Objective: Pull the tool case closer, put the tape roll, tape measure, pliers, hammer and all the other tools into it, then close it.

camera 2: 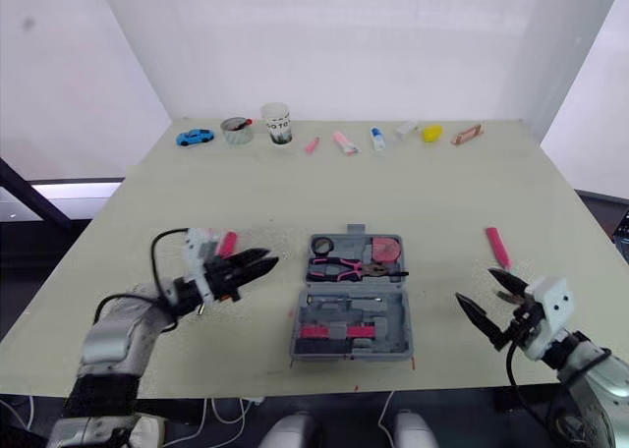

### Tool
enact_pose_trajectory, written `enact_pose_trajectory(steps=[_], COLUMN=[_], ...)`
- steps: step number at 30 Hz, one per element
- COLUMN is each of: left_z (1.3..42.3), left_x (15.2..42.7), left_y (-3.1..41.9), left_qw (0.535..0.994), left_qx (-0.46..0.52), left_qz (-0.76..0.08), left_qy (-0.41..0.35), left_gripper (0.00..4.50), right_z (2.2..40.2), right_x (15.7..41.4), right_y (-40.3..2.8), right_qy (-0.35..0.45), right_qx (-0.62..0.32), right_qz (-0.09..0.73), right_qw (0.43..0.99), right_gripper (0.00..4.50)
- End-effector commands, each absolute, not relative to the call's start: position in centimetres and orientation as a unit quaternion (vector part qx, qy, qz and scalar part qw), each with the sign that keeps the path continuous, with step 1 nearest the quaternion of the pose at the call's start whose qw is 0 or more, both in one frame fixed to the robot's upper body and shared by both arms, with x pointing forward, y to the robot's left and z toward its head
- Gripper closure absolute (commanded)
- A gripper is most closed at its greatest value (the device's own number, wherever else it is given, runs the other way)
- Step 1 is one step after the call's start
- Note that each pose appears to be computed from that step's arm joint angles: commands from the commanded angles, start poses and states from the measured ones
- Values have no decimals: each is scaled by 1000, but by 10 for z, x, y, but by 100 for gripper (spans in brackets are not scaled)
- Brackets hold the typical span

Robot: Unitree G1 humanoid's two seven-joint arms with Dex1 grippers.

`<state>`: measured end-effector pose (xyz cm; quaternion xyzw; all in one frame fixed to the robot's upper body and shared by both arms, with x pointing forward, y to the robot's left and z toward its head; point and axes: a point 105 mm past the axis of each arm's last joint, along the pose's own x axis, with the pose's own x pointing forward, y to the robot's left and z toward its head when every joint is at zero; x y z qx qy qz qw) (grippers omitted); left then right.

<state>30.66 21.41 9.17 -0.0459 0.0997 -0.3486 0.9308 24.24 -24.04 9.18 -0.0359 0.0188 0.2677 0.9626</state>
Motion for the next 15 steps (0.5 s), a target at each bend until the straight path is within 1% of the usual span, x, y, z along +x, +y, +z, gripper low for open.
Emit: enact_pose_trajectory(steps=[1, 2, 3, 7, 11, 15], left_z=[100, 93, 85, 64, 46, 34], left_x=[289, 280, 271, 244, 221, 193], left_y=[241, 255, 270, 307, 331, 343], left_qw=[950, 957, 964, 980, 986, 988], left_qx=[-35, -30, -23, -21, -18, -35], left_qz=[-302, -275, -247, -162, -101, -52], left_qy=[77, 86, 96, 113, 130, 138], left_gripper=[58, 23, 2, 2, 2, 2], right_z=[97, 93, 88, 75, 64, 55], right_x=[233, 227, 222, 199, 176, 154], right_y=[-259, -267, -275, -301, -309, -327], right_qy=[-1, 4, 8, 16, 30, 32], right_qx=[-34, -29, -26, -15, -11, 15], right_qz=[225, 206, 187, 109, 71, -9], right_qw=[974, 978, 982, 994, 997, 999], right_gripper=[0, 0, 0, 0, 0, 0])
